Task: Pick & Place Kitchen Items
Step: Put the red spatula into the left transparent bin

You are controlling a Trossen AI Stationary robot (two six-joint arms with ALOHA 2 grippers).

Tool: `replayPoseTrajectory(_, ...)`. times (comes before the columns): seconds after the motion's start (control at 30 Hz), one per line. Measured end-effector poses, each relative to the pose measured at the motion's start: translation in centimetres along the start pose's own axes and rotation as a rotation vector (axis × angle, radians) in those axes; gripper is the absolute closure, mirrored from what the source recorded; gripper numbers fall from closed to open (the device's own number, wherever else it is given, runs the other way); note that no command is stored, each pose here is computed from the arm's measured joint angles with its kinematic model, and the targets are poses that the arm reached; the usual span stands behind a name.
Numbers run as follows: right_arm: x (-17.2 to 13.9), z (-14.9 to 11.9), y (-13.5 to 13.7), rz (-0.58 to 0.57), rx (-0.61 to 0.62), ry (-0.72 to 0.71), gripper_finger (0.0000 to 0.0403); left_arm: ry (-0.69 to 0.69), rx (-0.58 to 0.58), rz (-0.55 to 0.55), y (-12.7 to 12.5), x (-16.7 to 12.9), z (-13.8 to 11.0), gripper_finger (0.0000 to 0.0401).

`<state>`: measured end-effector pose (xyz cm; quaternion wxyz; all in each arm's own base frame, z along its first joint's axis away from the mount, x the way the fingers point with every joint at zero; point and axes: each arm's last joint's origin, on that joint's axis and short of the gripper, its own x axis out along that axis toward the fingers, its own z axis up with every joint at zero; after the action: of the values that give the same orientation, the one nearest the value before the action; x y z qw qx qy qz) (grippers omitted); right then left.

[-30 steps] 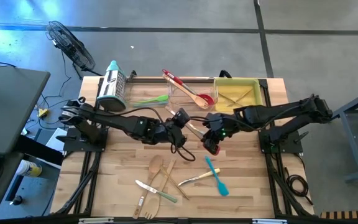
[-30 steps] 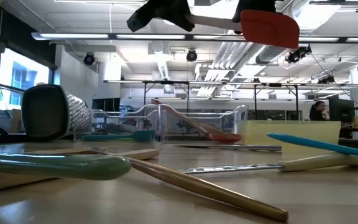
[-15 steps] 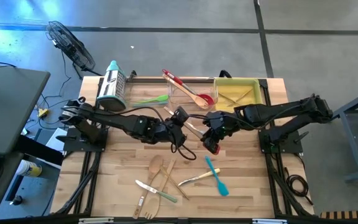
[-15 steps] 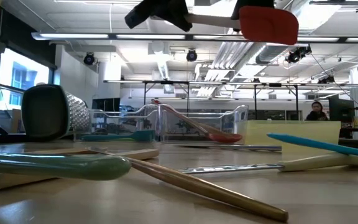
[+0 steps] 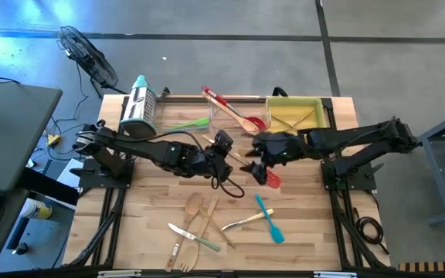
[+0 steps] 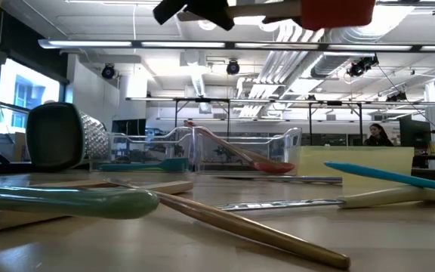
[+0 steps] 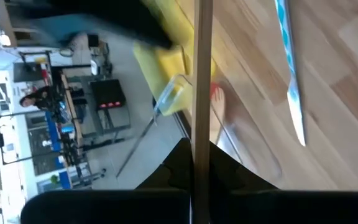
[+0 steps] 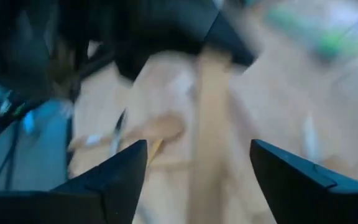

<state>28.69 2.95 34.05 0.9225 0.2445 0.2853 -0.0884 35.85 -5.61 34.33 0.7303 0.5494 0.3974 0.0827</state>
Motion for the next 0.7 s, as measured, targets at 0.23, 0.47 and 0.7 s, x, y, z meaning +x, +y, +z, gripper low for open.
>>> replayPoseTrajectory(0.23, -5.8, 1.2, -0.3, -0.191, -0.093, -0.287, 0.0125, 0.117, -0.040, 0.013, -0.2, -0.5, -1.1, 0.0393)
replayPoseTrajectory(0.47, -11.6, 1.5, -1.0, -0.193, -0.126, -0.444, 0.0136, 0.309, -0.211, -0.040, 2.1, -1.9, -4.7, 0.0393)
replayPoseTrajectory(0.7, -14.3, 1.3, -1.7, -0.184, -0.159, -0.488, 0.0142, 0.516, -0.577, -0.142, 5.3, -2.1, -10.4, 0.0393)
